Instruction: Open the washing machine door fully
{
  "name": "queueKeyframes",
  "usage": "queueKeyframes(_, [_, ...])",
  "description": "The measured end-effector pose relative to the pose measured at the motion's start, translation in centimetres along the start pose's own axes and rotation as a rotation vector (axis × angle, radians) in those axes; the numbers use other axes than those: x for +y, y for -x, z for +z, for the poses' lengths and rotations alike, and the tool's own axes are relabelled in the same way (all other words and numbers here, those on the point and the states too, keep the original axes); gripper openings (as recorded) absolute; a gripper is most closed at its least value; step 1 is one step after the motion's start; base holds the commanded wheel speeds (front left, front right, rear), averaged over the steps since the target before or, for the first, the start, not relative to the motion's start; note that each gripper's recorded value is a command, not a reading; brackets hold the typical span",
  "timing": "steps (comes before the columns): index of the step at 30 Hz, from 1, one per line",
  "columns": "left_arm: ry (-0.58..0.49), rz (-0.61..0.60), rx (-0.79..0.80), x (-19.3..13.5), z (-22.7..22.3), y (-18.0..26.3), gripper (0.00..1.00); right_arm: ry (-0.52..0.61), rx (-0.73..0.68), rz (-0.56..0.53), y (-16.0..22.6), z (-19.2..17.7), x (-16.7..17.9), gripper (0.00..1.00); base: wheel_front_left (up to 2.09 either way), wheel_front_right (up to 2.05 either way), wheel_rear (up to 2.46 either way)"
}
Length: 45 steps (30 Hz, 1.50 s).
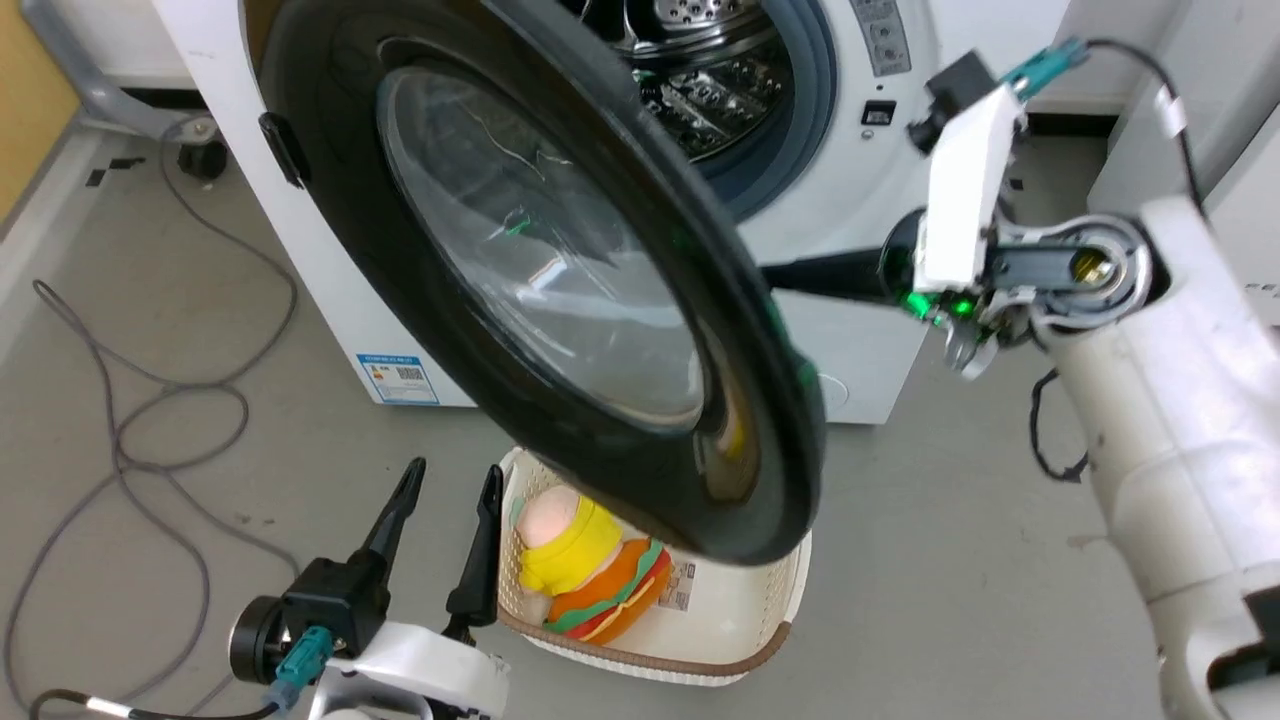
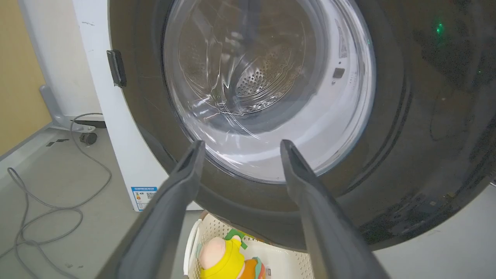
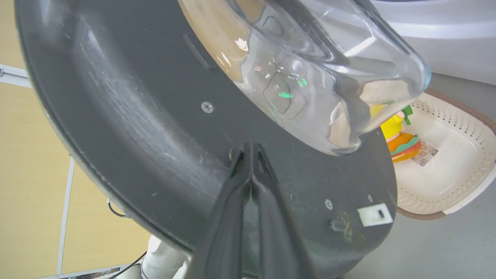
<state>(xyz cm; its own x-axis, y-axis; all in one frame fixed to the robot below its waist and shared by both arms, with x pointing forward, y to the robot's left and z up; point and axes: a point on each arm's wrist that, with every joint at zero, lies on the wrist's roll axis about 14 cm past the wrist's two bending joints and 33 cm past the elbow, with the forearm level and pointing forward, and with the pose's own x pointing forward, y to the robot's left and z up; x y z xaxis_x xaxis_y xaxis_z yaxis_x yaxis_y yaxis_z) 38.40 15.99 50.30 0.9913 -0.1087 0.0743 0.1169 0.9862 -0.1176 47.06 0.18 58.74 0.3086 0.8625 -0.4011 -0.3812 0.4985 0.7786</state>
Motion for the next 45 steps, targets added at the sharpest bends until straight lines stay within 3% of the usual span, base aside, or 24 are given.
queueKeyframes(26, [0.000, 0.002, 0.014, -0.2, -0.3, 1.2, 1.00, 0.033, 0.228, 0.233, -3.2, -9.2, 5.4, 0.00, 0.00, 0.00, 0.00])
queueKeyframes(30, [0.000, -0.001, 0.014, -0.3, -0.3, 1.2, 1.00, 0.029, 0.188, 0.254, -3.5, -9.5, 5.9, 0.00, 0.00, 0.00, 0.00])
queueKeyframes(31, [0.000, -0.001, 0.013, -0.3, -0.3, 1.2, 1.00, 0.022, 0.155, 0.258, -3.5, -9.2, 6.0, 0.13, 0.00, 0.00, 0.00])
queueKeyframes(32, [0.000, -0.002, 0.013, -0.3, -0.3, 1.2, 1.00, 0.015, 0.100, 0.258, -3.5, -8.5, 5.9, 0.38, 0.00, 0.00, 0.00])
queueKeyframes(34, [-0.001, 0.001, 0.013, -0.3, -0.3, 1.1, 1.00, -0.003, 0.028, 0.258, -3.3, -7.8, 5.6, 1.00, 0.00, 0.00, 0.00])
queueKeyframes(39, [-0.001, 0.002, 0.016, -0.4, -0.4, 1.2, 1.00, -0.116, -0.179, 0.235, -2.4, -6.9, 3.1, 1.00, 0.00, 0.00, 0.00])
queueKeyframes(45, [-0.006, 0.006, 0.027, -0.3, -0.7, 1.5, 1.00, -0.232, -0.486, 0.089, 0.3, -6.4, -2.8, 1.00, 0.00, 0.00, 0.00])
